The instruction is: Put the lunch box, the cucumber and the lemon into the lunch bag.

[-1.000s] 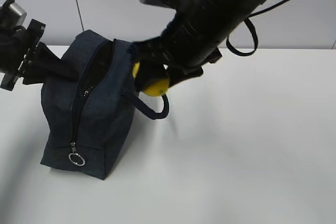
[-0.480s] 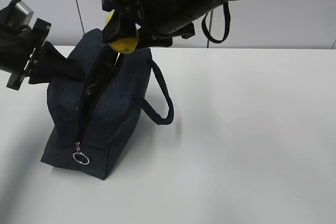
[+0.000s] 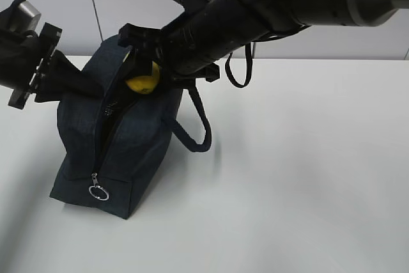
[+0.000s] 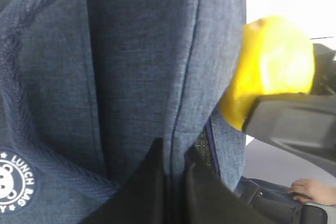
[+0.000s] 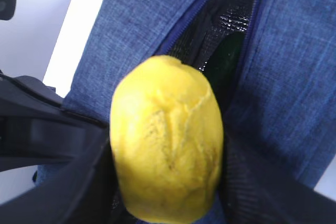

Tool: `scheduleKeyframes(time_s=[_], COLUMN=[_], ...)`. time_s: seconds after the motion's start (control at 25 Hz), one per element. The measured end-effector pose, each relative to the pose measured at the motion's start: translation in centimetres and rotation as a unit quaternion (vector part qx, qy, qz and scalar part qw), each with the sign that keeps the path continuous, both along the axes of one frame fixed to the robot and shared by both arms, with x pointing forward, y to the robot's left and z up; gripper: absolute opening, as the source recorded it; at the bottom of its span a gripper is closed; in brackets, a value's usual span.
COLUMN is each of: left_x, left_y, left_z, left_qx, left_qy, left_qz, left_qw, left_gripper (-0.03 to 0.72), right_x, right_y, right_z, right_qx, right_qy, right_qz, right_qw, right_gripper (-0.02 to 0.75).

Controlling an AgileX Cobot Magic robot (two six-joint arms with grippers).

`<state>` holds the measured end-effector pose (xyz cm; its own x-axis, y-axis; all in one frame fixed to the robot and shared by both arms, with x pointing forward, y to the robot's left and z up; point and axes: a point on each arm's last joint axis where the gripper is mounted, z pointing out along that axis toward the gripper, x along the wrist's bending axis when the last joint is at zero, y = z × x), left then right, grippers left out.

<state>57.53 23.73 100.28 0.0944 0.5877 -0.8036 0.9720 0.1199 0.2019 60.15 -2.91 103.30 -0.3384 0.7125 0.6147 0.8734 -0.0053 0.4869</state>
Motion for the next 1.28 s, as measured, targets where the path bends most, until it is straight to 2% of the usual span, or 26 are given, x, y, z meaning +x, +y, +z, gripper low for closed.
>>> scheduleKeyframes(time_s=[0.2,0.32,1.0,1.28], left_x=[0.0,-0.01,0.04,0.33], left_y=[0.0,0.0,0.02,0.18], left_z=[0.0,0.0,-0.01,-0.11], left_qx=[0.0,0.0,0.001,0.011], left_qy=[-0.001,0.0,-0.002,-0.009], left_qz=[0.0,-0.001,0.002,0.016], left_qw=[1.0,1.0,1.0,1.0], left_gripper=[0.0,0.0,0.0,0.0], right_x=[0.16,0.17,0.56,0.68], right_y=[0.1,0.12,0.28,-0.09], right_z=[-0.5,-0.45,0.31,0.0], right_qx=[-0.002,-0.001,0.018,-0.018], right_qy=[0.003,0.002,-0.009,-0.031], right_qz=[0.001,0.001,-0.013,0.0], right_qw=[1.0,1.0,1.0,0.999], right_gripper=[0.538,0.566,0.573,0.573])
